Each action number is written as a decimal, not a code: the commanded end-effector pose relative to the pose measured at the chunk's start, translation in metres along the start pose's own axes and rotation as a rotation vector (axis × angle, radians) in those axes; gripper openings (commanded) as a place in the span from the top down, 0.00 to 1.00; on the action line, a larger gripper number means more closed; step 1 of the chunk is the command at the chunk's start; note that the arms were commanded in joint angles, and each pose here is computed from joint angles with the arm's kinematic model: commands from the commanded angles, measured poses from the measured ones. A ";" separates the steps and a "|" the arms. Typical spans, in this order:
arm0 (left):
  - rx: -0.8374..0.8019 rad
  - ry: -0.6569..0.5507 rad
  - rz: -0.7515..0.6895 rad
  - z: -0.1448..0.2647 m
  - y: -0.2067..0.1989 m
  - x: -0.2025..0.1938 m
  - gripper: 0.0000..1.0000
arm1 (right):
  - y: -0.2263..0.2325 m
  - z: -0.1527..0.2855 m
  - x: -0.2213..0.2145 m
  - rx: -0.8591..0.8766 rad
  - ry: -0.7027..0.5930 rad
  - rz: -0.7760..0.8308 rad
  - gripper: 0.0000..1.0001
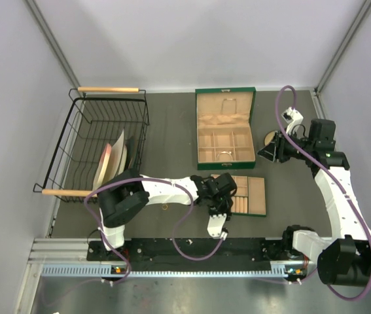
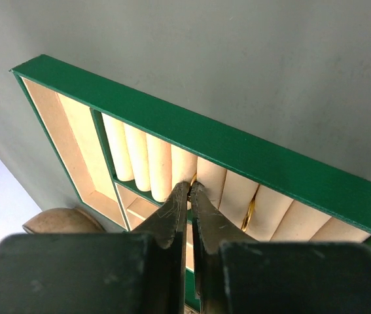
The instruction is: Organize the mixed jewelry
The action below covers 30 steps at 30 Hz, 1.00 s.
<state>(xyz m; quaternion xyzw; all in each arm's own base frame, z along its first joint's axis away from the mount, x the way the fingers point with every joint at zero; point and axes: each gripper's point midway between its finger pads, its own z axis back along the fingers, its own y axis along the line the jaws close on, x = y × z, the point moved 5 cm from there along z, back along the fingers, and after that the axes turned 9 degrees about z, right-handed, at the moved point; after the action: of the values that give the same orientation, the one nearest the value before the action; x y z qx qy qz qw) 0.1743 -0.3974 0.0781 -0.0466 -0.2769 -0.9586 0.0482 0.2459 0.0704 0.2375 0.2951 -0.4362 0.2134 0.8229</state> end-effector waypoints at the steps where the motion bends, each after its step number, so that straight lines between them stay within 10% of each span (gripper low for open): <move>1: -0.068 -0.010 0.043 -0.007 -0.014 -0.001 0.91 | 0.000 0.001 0.006 0.012 -0.029 0.029 0.67; 10: 0.002 0.061 0.077 0.013 0.004 -0.008 0.65 | -0.001 0.001 0.005 0.009 -0.024 0.021 0.67; 30: 0.130 0.206 0.194 0.080 0.029 -0.013 0.62 | -0.007 -0.002 0.000 -0.016 -0.005 0.016 0.67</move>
<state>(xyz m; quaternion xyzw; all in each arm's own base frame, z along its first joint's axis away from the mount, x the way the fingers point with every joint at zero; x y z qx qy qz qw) 0.1923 -0.3836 0.1232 0.0185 -0.2915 -0.9484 0.1233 0.2479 0.0695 0.2339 0.2930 -0.4308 0.2096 0.8274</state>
